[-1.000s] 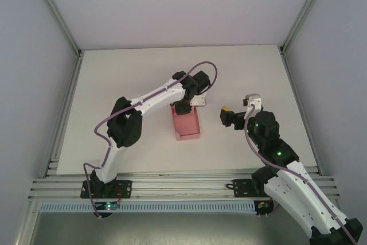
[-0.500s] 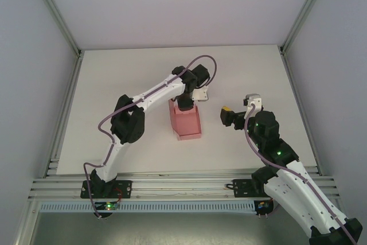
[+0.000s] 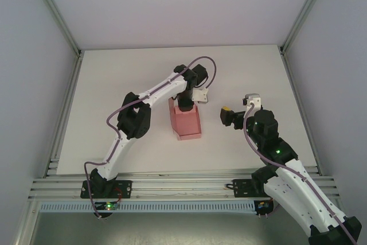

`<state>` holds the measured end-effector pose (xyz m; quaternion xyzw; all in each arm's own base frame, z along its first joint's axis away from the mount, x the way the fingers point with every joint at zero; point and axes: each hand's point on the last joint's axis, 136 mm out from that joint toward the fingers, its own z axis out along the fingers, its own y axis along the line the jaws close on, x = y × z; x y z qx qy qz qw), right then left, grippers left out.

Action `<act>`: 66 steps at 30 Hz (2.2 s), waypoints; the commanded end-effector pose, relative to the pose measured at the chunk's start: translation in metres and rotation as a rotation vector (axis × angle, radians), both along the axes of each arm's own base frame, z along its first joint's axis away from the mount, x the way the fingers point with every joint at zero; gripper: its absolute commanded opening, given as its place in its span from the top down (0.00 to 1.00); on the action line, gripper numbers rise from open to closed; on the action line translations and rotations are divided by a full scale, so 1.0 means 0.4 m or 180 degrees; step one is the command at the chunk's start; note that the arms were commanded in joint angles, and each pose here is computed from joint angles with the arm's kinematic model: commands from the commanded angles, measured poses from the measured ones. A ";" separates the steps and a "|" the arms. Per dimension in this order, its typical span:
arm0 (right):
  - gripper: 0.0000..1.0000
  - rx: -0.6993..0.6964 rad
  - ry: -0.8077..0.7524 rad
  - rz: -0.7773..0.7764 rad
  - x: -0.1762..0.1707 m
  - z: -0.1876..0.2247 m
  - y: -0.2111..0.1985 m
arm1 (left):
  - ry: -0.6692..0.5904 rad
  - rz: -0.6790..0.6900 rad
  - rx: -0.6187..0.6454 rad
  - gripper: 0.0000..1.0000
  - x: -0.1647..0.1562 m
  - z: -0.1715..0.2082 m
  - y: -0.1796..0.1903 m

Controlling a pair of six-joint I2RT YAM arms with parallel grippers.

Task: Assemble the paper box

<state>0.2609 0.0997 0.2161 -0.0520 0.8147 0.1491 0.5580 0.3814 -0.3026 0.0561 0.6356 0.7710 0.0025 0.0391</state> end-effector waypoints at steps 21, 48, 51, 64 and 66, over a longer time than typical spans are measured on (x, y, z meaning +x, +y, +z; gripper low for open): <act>0.02 0.0211 -0.0027 -0.0444 0.014 0.027 -0.053 | -0.2029 0.1587 -0.0718 1.00 0.246 0.284 0.026; 0.38 0.0512 0.0227 -0.0752 0.263 -0.002 0.094 | -0.2439 0.3149 -0.1369 1.00 0.087 0.476 -0.002; 0.45 0.0434 0.0259 -0.0753 0.287 -0.012 0.105 | -0.2420 0.3161 -0.1399 1.00 0.081 0.476 -0.007; 1.00 0.0501 0.0259 -0.0650 0.289 -0.028 0.123 | -0.2497 0.3385 -0.1529 1.00 0.078 0.480 0.016; 1.00 0.0446 0.0234 -0.0697 0.287 -0.024 0.114 | -0.2614 0.3442 -0.1499 1.00 0.083 0.482 0.029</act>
